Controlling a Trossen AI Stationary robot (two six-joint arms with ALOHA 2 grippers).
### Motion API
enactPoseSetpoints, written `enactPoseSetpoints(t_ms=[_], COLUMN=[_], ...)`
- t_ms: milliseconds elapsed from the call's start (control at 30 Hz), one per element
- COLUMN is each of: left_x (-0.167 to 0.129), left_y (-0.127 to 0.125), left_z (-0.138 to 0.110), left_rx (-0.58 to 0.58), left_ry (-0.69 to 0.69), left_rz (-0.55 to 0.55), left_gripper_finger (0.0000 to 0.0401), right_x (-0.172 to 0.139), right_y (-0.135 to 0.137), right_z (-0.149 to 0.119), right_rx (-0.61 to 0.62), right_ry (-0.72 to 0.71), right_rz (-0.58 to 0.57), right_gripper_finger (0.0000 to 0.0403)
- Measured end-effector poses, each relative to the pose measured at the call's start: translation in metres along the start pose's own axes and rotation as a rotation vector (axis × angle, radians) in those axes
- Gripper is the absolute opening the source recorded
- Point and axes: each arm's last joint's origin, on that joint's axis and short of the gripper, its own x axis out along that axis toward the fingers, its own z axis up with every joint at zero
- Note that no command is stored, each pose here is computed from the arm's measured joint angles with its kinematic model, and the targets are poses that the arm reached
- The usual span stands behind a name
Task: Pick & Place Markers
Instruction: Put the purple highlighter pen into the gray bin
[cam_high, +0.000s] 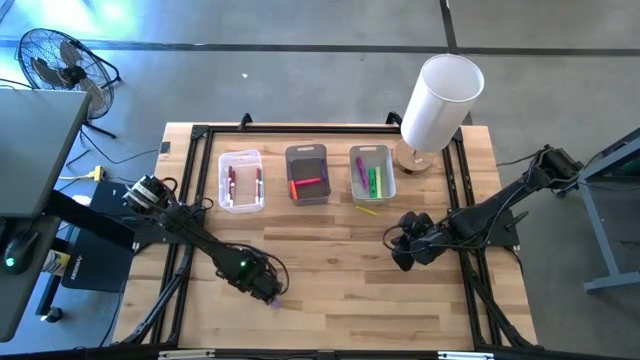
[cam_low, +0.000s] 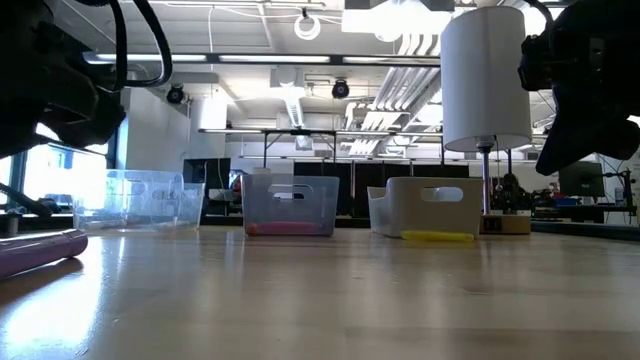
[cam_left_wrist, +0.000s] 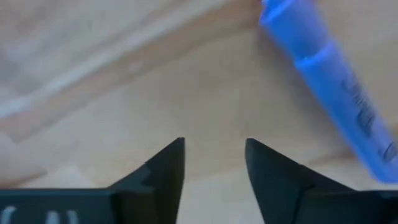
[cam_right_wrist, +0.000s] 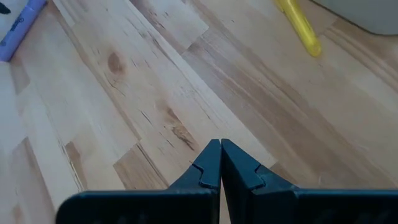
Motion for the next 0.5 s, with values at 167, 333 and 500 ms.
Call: enactPoseSetpoints(t_ms=[167,333,500], left_x=[-0.001,-0.018,-0.042], left_y=[-0.001,0.0,-0.011], left_z=[0.002,-0.009,-0.024], left_rx=[0.019,-0.072,-0.194], left_ry=[-0.07,-0.102,-0.214], left_rz=[-0.026,-0.05,-0.143], left_gripper_finger=[0.0204,0.0211,0.0211], right_x=[0.0,0.0,0.0], right_y=[0.0,0.0,0.0], right_z=[0.0,0.0,0.0], right_rx=[0.028,0.035,-0.005], right_ry=[0.0,0.0,0.001], right_rz=[0.0,-0.001,-0.002], right_gripper_finger=[0.0,0.0,0.0])
